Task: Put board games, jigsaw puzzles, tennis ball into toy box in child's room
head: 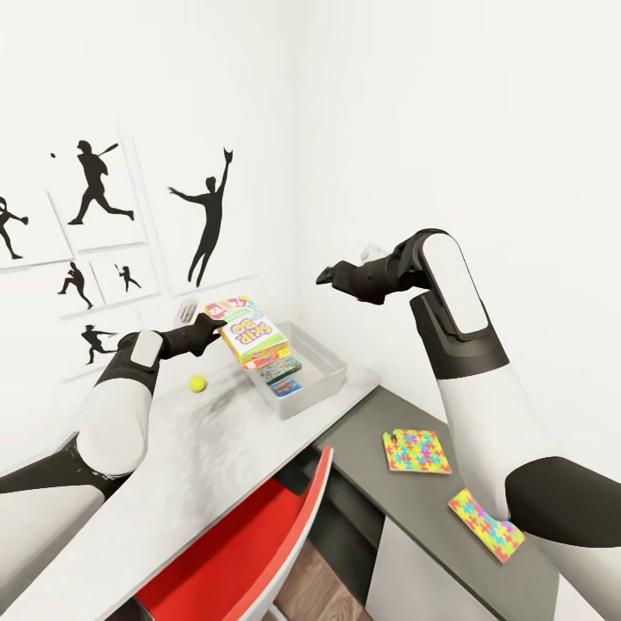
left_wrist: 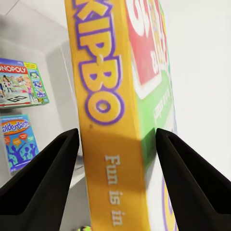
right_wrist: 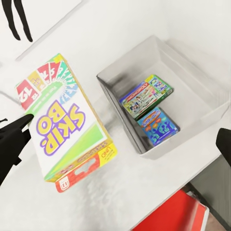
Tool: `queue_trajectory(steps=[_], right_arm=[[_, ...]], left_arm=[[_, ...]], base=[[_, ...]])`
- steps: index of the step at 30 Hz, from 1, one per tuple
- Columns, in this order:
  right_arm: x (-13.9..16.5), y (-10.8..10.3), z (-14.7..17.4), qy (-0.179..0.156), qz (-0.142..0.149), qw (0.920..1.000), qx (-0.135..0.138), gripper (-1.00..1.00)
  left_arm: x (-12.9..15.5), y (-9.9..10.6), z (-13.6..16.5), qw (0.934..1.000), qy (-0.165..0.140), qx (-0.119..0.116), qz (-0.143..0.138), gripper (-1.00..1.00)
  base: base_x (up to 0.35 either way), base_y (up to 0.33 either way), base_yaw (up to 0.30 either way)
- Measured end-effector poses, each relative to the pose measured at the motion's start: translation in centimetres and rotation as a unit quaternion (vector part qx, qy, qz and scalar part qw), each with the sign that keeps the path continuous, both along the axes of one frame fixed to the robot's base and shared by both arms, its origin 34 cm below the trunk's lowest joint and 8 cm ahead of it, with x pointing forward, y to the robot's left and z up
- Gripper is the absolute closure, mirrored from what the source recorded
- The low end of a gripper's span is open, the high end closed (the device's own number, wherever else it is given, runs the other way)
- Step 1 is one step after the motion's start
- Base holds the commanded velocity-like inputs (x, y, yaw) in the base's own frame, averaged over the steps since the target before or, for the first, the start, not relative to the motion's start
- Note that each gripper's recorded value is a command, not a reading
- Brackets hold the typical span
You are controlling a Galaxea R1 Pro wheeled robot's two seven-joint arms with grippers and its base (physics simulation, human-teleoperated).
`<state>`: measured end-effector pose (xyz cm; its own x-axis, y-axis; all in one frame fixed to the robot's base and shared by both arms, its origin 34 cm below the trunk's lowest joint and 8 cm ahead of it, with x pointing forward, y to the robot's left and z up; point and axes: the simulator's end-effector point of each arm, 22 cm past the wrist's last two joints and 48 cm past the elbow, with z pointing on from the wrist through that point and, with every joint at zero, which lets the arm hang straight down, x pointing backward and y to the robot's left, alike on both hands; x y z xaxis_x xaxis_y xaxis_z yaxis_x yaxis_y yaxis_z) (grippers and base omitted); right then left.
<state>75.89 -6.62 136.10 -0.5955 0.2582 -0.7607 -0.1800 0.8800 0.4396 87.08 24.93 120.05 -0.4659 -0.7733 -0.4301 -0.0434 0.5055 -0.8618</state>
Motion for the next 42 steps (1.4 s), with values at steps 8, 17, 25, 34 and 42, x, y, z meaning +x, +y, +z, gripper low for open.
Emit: queue_trajectory(steps=[8,17,25,34,42], right_arm=[[0.01,0.04,-0.01,0.0,0.0,1.0,0.0,-1.0],[-0.03,0.05,0.05,-0.001,0.001,1.0,0.0,-1.0],[-0.01,0.05,0.04,-0.001,0.001,1.0,0.0,-1.0],[0.0,0.03,0.05,-0.001,0.0,1.0,0.001,-1.0],[0.08,-0.11,-0.13,0.001,-0.001,1.0,0.0,-1.0]], left_arm=[[0.03,0.01,0.0,1.0,0.0,0.0,0.0,1.0],[0.0,-0.02,0.0,1.0,0.0,-0.001,0.0,1.0],[0.01,-0.01,-0.02,1.0,0.0,0.0,0.0,1.0],[0.02,-0.02,-0.03,1.0,0.0,-0.001,0.0,1.0],[0.0,-0.07,-0.08,1.0,0.001,-0.001,-0.001,1.0]], base=[[0.094,-0.062,0.0],[0.06,-0.007,0.0],[0.179,-0.036,0.0],[0.014,-0.003,0.0],[0.056,0.0,0.0]])
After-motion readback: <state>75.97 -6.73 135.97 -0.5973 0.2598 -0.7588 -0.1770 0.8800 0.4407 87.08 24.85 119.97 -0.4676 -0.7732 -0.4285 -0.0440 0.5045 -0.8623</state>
